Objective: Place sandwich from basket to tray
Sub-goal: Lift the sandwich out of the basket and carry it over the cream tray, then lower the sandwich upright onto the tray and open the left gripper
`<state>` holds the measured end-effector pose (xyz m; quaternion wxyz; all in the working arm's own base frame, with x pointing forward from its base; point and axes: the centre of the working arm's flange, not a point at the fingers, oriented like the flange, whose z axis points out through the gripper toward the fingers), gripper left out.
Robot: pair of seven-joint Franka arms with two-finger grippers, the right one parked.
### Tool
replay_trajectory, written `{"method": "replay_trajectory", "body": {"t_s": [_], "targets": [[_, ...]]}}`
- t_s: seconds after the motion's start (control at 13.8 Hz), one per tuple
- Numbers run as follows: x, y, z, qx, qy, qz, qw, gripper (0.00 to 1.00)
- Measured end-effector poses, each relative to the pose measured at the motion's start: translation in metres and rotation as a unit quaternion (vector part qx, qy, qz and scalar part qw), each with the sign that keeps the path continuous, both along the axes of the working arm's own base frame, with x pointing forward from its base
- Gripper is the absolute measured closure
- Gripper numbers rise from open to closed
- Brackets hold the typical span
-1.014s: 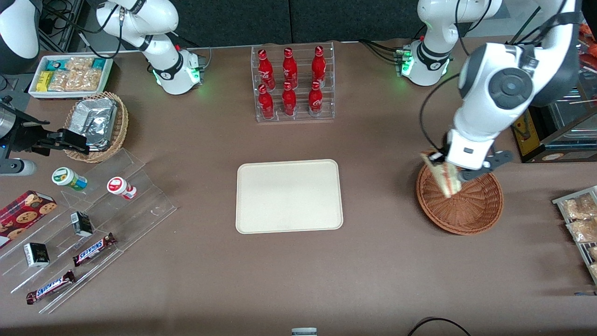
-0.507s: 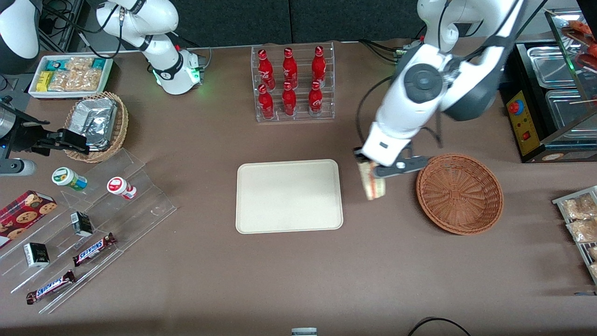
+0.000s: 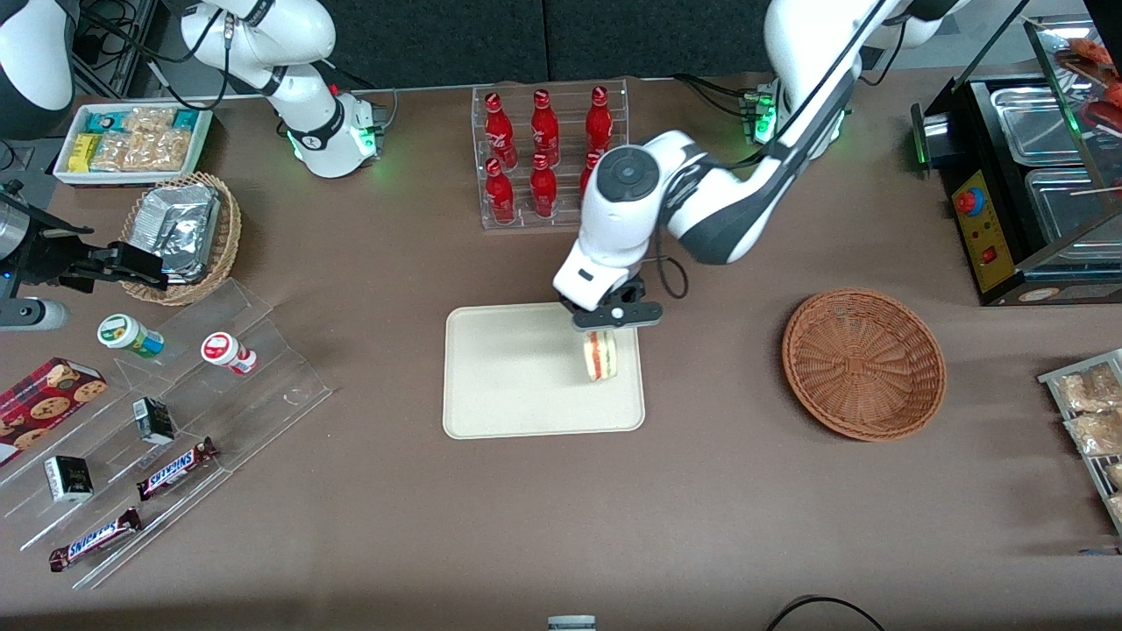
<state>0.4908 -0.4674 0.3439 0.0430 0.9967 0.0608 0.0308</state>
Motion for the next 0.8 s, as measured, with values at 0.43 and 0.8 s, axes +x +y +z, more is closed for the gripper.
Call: {"method": "replay_trajectory", "body": {"t_s": [0.43, 0.8], "targets": [[0.006, -0.038, -0.071, 0.024, -0.014, -0.019, 0.9994, 0.85], [0.004, -0.043, -0.092, 0.034, -0.012, -0.028, 0.999, 0.85]]}}
